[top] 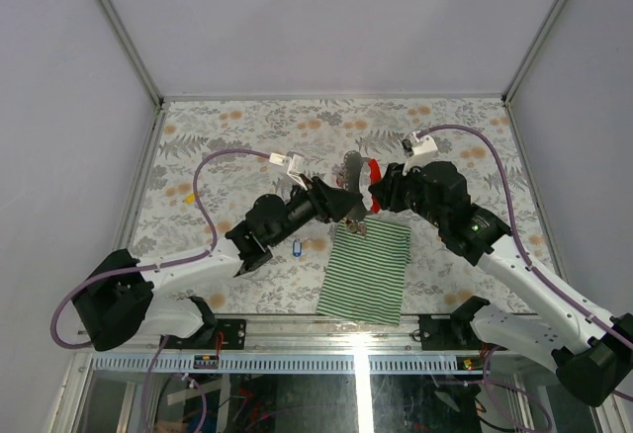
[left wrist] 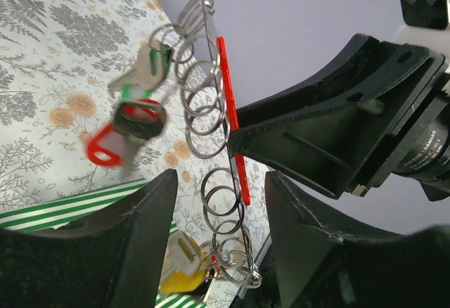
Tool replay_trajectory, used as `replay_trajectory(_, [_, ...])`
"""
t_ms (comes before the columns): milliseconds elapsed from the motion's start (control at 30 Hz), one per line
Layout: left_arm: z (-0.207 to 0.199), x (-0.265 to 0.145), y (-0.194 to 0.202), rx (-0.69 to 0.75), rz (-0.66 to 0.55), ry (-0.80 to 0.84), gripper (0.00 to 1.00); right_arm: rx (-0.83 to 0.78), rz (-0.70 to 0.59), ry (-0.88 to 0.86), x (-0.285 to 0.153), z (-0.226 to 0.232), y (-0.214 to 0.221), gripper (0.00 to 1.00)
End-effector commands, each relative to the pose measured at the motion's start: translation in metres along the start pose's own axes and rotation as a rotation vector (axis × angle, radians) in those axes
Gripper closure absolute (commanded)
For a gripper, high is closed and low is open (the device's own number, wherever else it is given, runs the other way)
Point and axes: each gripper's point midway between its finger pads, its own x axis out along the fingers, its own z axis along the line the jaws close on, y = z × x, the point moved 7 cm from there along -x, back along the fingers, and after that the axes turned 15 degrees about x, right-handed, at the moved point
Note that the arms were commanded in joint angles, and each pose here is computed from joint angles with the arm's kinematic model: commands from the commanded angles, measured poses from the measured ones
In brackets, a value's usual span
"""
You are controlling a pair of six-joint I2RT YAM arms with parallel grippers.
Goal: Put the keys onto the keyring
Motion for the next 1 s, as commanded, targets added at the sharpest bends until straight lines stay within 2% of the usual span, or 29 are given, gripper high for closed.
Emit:
replay_trajectory(0, [-0.023, 0.010, -0.018, -0.030, -0.067, 0.108, 0.49, 0.031, -0.111, -0.117, -0.008, 0.023, -0.024, 0.99])
replay_trajectory(200, [-0.028, 0.011, -0.020, -0.023, -0.072, 0.146, 0.59, 0.034, -0.112, -0.136, -0.011, 0.024, -0.022, 0.99])
replay_trajectory(267, [-0.029, 0.010, -0.022, 0.003, -0.078, 0.151, 0.71, 0.029, -0.120, -0.140, -0.013, 0.023, -0.022, 0.96])
replay_trajectory(333, [-0.031, 0.009, -0.025, 0.045, -0.074, 0.159, 0.89, 0.019, -0.132, -0.145, -0.017, 0.022, -0.022, 0.88])
replay_trajectory(467, [-0.030, 0.004, -0.026, 0.133, 0.016, 0.128, 0.98, -0.024, -0.166, -0.154, -0.027, 0.020, -0.025, 0.57])
replay_trajectory(533, [-0.027, 0.000, -0.026, 0.218, 0.117, 0.088, 1.00, -0.052, -0.202, -0.128, -0.035, 0.016, -0.028, 0.46])
replay_trajectory(600, [-0.020, -0.006, -0.027, 0.309, 0.246, 0.029, 1.00, -0.068, -0.257, -0.089, -0.046, 0.010, -0.033, 0.42])
replay_trajectory(667, [-0.012, -0.013, -0.029, 0.384, 0.390, -0.014, 1.00, -0.072, -0.318, -0.047, -0.058, 0.003, -0.038, 0.41])
replay_trajectory(767, [0.010, -0.021, -0.036, 0.395, 0.587, -0.081, 1.00, -0.067, -0.375, 0.010, -0.070, -0.005, -0.042, 0.41])
replay_trajectory(900, [0.041, -0.024, -0.047, 0.392, 0.804, -0.179, 1.00, -0.054, -0.397, 0.040, -0.079, -0.009, -0.043, 0.41])
replay_trajectory(967, [0.050, -0.021, -0.043, 0.436, 0.945, -0.208, 1.00, -0.046, -0.404, 0.037, -0.081, -0.010, -0.042, 0.41])
